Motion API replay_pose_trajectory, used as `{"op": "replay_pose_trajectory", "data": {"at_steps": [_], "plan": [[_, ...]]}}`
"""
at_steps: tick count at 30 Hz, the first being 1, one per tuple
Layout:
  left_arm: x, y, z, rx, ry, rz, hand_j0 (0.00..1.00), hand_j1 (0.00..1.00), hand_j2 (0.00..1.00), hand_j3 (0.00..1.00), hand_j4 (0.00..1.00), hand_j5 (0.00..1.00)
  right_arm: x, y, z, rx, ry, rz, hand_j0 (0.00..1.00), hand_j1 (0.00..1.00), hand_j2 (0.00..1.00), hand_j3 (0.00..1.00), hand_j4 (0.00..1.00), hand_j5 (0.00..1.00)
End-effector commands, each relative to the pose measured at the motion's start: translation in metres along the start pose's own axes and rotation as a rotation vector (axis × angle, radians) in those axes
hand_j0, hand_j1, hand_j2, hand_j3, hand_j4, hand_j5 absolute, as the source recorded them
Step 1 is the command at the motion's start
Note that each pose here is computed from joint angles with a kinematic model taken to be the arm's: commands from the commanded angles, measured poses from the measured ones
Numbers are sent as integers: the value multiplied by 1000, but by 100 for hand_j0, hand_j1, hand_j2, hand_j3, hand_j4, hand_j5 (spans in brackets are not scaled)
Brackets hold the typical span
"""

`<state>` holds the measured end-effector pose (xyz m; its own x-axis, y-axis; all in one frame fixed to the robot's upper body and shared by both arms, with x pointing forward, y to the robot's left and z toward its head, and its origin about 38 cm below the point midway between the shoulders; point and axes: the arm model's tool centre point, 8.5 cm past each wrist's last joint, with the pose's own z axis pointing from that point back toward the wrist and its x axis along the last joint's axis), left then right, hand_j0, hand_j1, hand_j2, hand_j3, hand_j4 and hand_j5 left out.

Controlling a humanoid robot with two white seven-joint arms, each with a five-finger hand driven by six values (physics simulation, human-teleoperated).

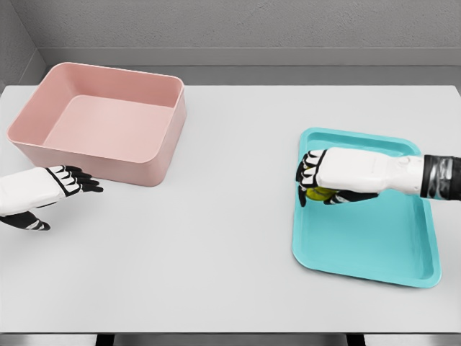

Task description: Put the tennis from the blue tray into the pink basket with both arms

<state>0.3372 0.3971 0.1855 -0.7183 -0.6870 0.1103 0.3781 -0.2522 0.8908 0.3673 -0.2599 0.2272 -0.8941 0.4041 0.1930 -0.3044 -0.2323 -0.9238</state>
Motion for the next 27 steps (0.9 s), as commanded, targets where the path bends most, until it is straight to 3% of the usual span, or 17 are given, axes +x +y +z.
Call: {"op": "replay_pose_trajectory", "data": {"at_steps": [1, 16, 27], "plan": [[0, 1, 1, 3, 2, 5, 100, 100, 100, 100, 100, 100, 6, 2, -12, -13, -31, -8, 45, 45, 45, 45, 45, 45], [0, 1, 0, 5, 1, 3, 100, 100, 100, 100, 100, 100, 32, 1, -73, -1, -166, 38, 45, 45, 45, 45, 45, 45], [0, 0, 0, 3, 0, 6, 100, 100, 100, 100, 100, 100, 48, 1, -108, -7, -221, 72, 45, 45, 45, 45, 45, 45]]}}
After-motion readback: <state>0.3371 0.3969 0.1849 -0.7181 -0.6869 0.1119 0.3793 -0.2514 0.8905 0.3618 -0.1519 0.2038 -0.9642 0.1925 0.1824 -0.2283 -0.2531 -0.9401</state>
